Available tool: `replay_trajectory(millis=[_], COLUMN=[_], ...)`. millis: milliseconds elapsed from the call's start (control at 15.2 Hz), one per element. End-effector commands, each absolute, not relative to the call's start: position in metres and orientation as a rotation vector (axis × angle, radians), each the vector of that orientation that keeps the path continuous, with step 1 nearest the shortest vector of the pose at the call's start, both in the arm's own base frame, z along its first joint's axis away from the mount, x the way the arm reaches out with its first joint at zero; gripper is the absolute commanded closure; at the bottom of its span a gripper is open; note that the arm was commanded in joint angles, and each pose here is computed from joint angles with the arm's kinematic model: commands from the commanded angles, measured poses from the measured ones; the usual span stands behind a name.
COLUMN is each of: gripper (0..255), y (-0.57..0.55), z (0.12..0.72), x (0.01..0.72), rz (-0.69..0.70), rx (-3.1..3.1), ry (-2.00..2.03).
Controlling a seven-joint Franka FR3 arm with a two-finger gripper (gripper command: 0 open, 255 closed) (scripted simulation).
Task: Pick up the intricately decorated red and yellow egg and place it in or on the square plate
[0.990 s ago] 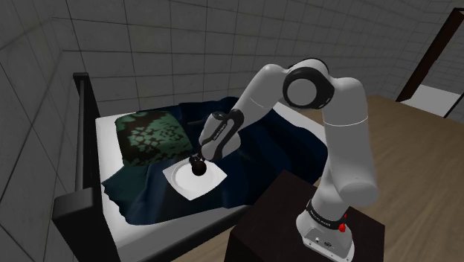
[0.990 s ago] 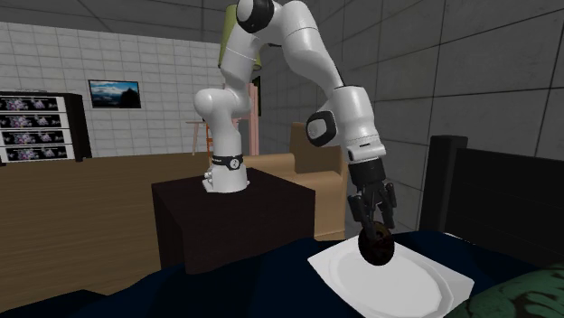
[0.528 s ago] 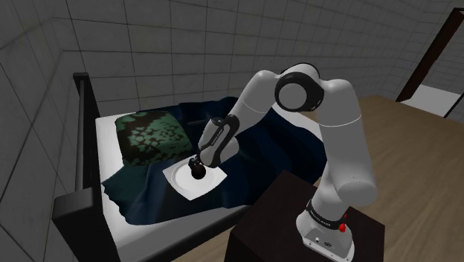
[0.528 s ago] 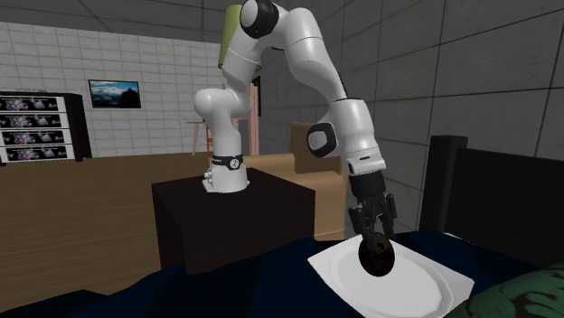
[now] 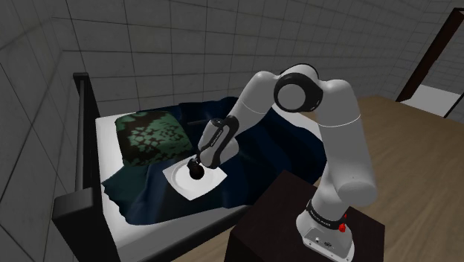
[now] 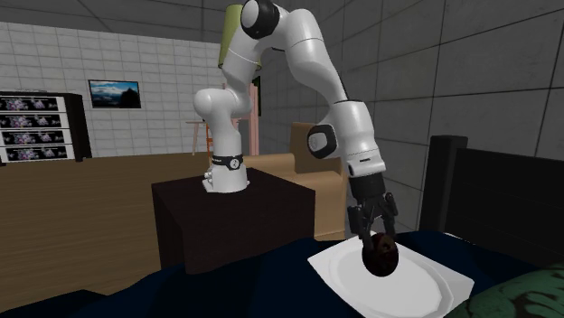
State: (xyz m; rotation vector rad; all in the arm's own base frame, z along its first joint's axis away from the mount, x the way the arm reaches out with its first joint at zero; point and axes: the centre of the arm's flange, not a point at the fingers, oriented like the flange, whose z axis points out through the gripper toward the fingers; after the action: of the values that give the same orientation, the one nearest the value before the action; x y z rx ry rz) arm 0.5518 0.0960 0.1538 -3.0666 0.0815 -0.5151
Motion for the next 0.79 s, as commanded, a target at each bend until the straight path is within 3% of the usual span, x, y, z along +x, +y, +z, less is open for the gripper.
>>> replay_trajectory(millis=[0,396,726], gripper=[0,0,0], y=[0.096,0.094,0.094], z=[0.153,0.202,0.202], x=[0.552,0.534,0.534], rz=[-0.513,-0.513,-0.513], rx=[-3.067,-3.067,-3.067], ry=[0.081,0.081,0.081])
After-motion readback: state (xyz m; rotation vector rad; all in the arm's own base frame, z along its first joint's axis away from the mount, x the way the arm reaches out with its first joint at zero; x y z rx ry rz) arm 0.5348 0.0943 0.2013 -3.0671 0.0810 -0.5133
